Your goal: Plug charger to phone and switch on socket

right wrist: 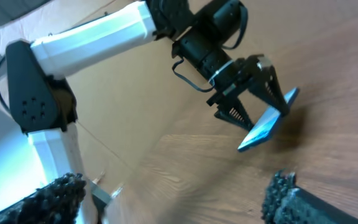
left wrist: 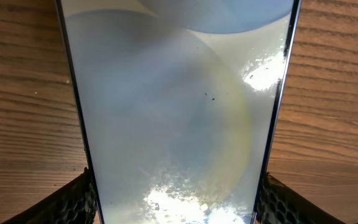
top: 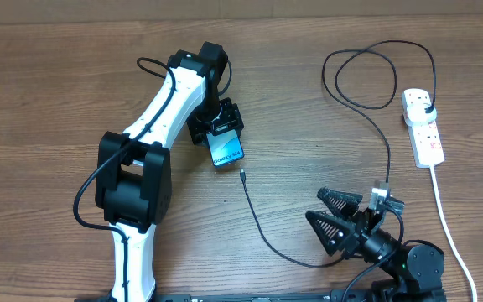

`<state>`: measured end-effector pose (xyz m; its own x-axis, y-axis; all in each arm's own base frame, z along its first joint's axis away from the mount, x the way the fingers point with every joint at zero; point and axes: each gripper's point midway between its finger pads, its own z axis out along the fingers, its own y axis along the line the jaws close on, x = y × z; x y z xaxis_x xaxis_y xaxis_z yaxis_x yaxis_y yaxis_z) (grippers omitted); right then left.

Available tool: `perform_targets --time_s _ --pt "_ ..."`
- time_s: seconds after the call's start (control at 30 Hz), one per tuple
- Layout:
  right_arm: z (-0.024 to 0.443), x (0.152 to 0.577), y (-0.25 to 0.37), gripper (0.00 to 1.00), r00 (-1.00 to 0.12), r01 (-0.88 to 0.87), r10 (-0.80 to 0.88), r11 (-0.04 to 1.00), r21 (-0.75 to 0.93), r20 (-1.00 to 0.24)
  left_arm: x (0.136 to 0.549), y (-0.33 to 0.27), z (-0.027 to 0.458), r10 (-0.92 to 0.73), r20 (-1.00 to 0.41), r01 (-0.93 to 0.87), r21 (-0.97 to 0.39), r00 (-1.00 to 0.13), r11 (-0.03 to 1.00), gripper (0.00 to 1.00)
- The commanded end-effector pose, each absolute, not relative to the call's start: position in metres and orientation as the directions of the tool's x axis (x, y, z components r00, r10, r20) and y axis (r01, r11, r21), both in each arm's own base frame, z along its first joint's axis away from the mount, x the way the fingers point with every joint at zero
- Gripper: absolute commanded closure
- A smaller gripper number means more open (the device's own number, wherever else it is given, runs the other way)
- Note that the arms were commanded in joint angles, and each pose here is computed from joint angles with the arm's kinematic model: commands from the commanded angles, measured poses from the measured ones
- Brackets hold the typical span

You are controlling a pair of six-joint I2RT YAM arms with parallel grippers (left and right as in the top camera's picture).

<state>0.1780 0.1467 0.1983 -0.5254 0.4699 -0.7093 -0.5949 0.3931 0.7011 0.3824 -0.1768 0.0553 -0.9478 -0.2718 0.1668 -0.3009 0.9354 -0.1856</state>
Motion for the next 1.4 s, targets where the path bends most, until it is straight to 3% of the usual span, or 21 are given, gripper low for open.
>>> perform_targets --time_s 0.0,0.37,0.7,1.07,1.37 --pt "0.184 0.182 0.146 0.09 -0.573 -0.531 0.485 0.395 0.75 -0.661 0.391 -0.182 0.063 -0.283 0.154 -0.312 -0.219 -0.947 0.925 0.96" --pt "0.143 0.212 0.15 0.09 -0.639 -0.352 0.491 0.498 0.792 -0.592 0.397 -0.184 0.063 -0.289 0.133 -0.313 -0.235 -0.948 0.92 0.96" --pt "0.131 0.257 0.195 0.08 -0.697 -0.238 0.396 0.659 0.713 -0.598 0.397 -0.186 0.064 -0.287 0.138 -0.313 -0.245 -0.948 0.918 0.96" --pt "0.098 0.321 0.263 0.14 -0.796 -0.176 0.31 0.703 0.69 -0.519 0.397 -0.187 0.064 -0.299 0.146 -0.328 -0.248 -0.943 0.912 0.96" --pt "0.089 0.34 0.279 0.18 -0.795 -0.148 0.371 0.648 0.747 -0.48 0.397 -0.197 0.068 -0.307 0.177 -0.349 -0.299 -0.935 0.888 0.96"
